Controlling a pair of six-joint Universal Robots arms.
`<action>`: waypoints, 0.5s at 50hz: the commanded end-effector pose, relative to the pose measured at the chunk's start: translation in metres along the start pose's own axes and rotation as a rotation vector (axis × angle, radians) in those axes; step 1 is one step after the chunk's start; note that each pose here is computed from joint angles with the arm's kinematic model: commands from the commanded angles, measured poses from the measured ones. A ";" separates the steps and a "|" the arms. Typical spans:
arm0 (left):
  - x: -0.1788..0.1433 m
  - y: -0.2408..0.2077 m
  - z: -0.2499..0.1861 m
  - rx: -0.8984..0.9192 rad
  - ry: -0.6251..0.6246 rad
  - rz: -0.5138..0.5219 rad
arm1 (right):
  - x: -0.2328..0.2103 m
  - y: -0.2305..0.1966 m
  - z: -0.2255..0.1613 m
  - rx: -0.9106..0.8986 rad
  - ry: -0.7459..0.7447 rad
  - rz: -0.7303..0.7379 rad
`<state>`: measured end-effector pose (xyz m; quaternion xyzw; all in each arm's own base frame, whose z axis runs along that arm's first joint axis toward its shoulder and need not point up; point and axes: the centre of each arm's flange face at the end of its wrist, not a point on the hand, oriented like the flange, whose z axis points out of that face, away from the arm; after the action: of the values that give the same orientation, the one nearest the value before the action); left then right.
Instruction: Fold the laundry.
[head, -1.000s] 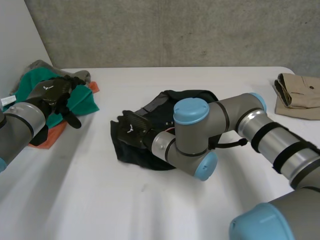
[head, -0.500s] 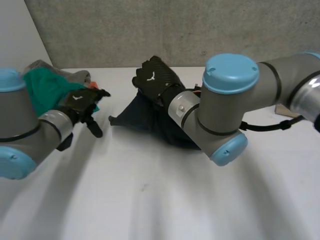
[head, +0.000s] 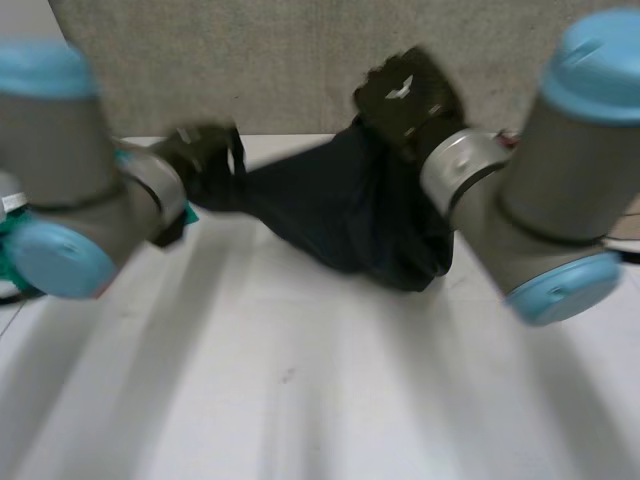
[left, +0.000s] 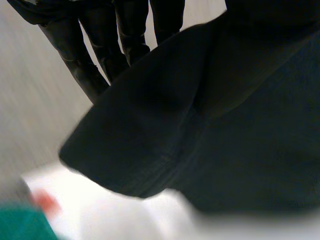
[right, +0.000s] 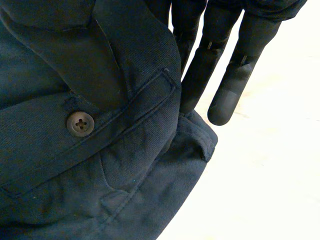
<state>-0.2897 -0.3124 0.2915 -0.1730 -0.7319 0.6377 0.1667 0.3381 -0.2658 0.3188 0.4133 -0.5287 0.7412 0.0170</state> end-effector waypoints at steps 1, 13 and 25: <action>0.003 -0.128 -0.088 0.389 0.018 0.044 | 0.064 -0.024 -0.023 0.016 0.134 0.006; 0.013 -0.098 -0.034 0.277 0.042 0.165 | 0.047 0.013 -0.005 -0.056 0.034 0.096; -0.022 -0.128 0.053 0.639 -0.145 0.284 | 0.046 0.030 0.089 0.270 0.285 0.088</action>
<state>-0.3047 -0.3496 0.3718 -0.2187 -0.5885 0.7725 0.0954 0.3242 -0.3331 0.3160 0.3498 -0.5326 0.7707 -0.0021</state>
